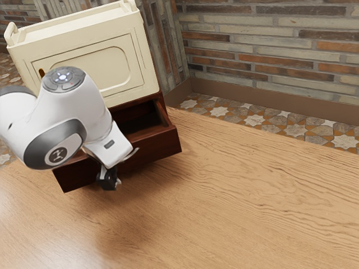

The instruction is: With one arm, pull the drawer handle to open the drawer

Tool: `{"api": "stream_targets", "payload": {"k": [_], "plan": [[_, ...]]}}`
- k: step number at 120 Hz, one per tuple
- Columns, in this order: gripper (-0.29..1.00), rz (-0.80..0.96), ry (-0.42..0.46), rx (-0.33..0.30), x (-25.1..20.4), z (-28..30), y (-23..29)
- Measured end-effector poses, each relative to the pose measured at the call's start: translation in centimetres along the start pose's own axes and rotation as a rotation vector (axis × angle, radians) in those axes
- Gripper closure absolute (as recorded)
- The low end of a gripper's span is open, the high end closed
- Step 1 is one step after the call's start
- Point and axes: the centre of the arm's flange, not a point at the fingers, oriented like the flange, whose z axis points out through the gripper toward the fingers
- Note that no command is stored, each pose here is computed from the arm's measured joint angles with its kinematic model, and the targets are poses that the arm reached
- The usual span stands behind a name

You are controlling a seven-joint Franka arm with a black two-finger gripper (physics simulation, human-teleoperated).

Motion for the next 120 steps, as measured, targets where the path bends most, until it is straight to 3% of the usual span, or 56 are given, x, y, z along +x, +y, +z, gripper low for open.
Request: {"api": "stream_targets", "payload": {"k": [60,97,120], "plan": [[0.04,-0.001,0.015,0.081,0.0,-5.7,-1.2],[0.01,-0.157,0.100,-0.028,-1.6,-10.7,-5.1],[0.00,-0.225,0.087,-0.116,-3.6,-10.0,-6.7]]}}
